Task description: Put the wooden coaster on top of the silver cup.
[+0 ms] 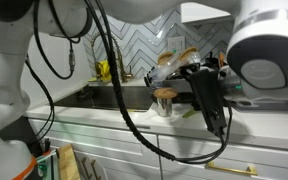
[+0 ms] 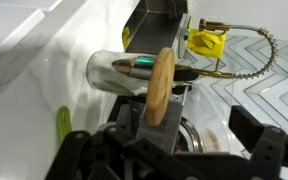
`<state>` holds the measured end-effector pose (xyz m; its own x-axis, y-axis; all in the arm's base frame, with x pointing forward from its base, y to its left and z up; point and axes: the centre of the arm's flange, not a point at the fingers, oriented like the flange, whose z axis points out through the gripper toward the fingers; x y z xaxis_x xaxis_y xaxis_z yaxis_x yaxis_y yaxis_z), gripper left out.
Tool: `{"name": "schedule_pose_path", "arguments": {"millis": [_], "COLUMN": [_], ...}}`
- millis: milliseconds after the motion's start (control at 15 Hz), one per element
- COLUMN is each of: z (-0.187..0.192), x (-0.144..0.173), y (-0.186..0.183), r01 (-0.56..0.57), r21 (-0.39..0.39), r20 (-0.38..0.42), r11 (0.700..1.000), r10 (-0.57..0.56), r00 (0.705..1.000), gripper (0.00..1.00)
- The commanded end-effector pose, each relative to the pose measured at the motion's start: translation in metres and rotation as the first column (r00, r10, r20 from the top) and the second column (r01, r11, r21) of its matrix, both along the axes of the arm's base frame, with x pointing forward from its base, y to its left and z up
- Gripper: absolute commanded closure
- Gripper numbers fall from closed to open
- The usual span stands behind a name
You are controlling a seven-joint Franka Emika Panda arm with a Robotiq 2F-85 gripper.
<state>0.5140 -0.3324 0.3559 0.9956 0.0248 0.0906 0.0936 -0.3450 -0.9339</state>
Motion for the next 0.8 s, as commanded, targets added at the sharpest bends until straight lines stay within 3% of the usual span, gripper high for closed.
{"name": "schedule_pose_path", "arguments": {"millis": [0,200,400,733], "z": [0.066,0.113,0.145,0.178], "x": [-0.018,-0.026,-0.028,-0.024], "y": [0.016,0.033,0.050,0.079], "r01": [-0.059,-0.108,-0.158,-0.237], "r21": [-0.182,-0.317,-0.449,-0.658], "r20": [-0.042,-0.092,-0.134,-0.191], "r11": [0.981,0.942,0.879,0.715], "r10": [0.052,0.083,0.109,0.146], "r00": [0.998,0.992,0.985,0.971], "gripper": [0.00,0.00,0.00,0.00]}}
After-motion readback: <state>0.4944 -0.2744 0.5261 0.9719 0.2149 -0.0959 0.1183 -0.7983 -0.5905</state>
